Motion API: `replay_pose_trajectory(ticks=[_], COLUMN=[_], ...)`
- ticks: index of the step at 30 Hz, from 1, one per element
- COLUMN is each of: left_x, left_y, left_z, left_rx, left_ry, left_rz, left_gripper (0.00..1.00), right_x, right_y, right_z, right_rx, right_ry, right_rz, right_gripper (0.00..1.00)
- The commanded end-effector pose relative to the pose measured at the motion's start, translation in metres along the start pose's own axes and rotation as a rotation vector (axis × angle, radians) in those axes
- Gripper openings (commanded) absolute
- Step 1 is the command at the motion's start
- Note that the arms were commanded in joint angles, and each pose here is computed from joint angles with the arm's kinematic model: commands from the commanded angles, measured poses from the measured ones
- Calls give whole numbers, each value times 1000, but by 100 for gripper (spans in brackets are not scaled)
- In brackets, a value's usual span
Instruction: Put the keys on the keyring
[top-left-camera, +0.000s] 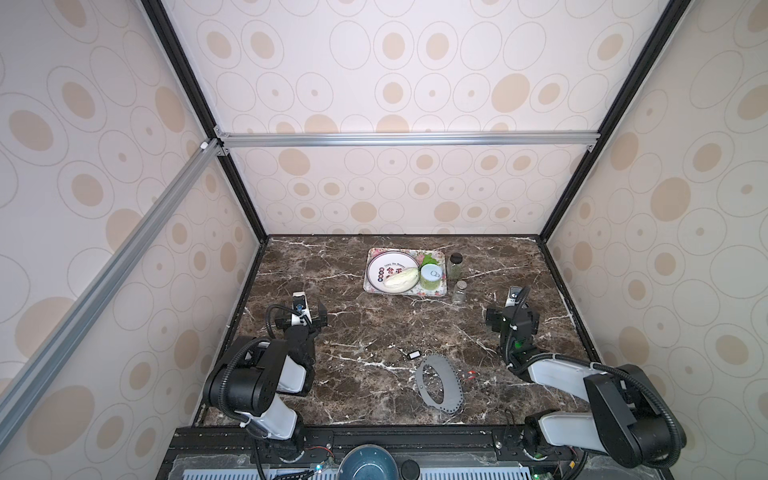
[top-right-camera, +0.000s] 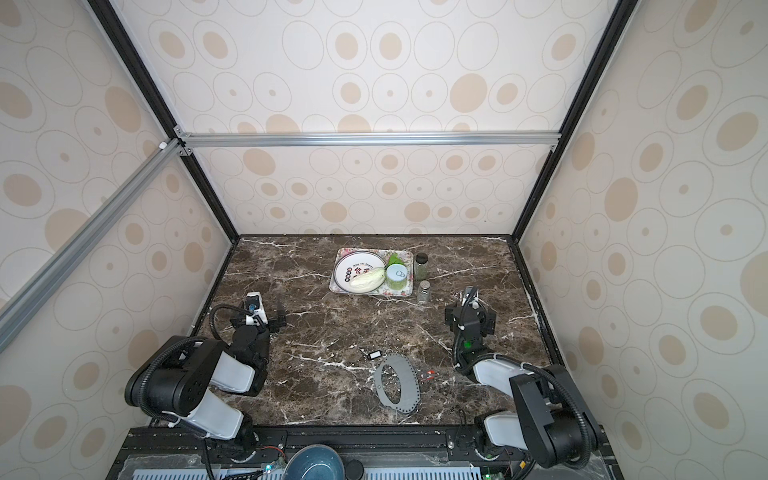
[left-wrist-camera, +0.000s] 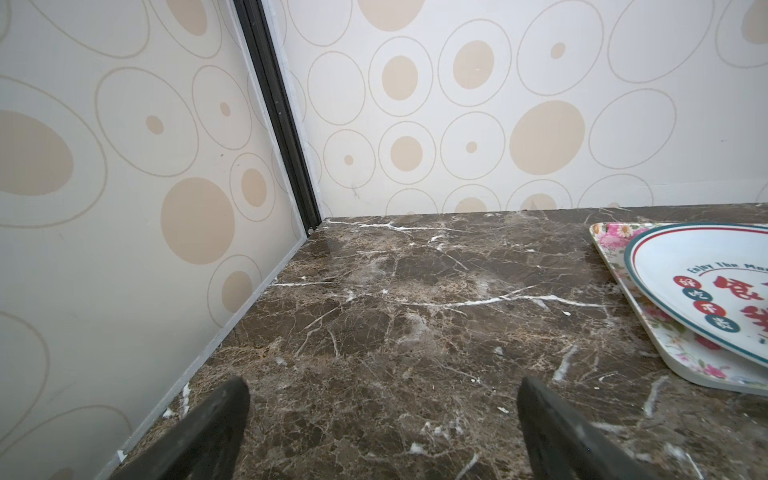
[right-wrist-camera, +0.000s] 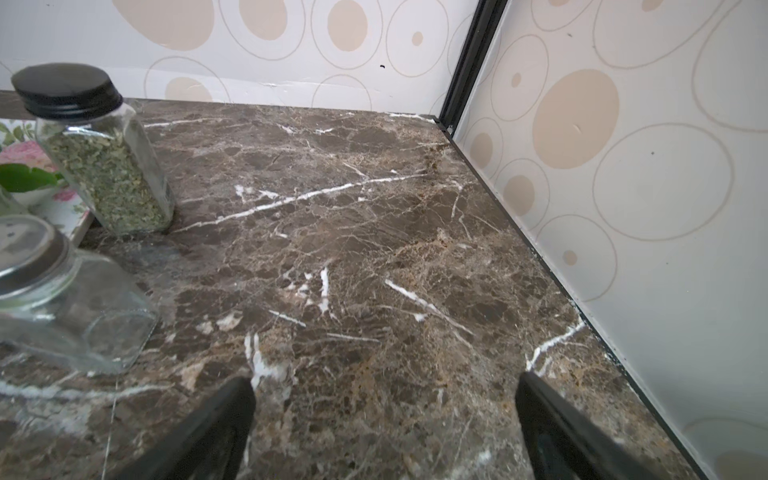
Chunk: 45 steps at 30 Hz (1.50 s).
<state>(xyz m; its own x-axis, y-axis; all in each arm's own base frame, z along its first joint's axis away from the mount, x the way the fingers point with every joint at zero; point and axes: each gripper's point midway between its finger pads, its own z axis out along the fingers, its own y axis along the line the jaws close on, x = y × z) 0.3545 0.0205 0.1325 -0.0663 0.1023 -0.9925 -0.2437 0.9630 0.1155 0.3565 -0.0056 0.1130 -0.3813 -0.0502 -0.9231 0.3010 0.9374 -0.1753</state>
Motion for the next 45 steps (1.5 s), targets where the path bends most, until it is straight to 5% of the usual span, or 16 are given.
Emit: replay_pose_trajectory(ticks=[1, 6, 9, 10, 24, 28, 30, 45], left_x=[-7, -8, -7, -7, -5, -6, -6, -6], left_y=[3, 3, 3, 3, 2, 2, 2, 2], left_z=[2, 2, 2, 3, 7, 7, 7, 7], left_rx=[-11, -10, -11, -11, -13, -12, -14, -14], left_ry=[-26, -26, -24, -22, -8, -9, -9, -8], left_rz=[-23, -23, -22, -22, -21, -21, -21, -21], left_gripper=[99, 99, 99, 99, 99, 100, 99, 99], right_x=[-8, -15, -14, -6, 1, 11, 4, 8], right_y=[-1, 4, 0, -3, -4, 10, 30, 11], right_z=[10, 26, 31, 31, 47, 42, 33, 40], right_rx=[40, 67, 68, 55, -24, -157, -249, -142], right_ry=[21, 11, -80, -3, 61, 35, -80, -15], right_rz=[9, -94, -56, -39, 21, 25, -45, 5], right_gripper=[100, 100, 100, 100, 100, 100, 100, 100])
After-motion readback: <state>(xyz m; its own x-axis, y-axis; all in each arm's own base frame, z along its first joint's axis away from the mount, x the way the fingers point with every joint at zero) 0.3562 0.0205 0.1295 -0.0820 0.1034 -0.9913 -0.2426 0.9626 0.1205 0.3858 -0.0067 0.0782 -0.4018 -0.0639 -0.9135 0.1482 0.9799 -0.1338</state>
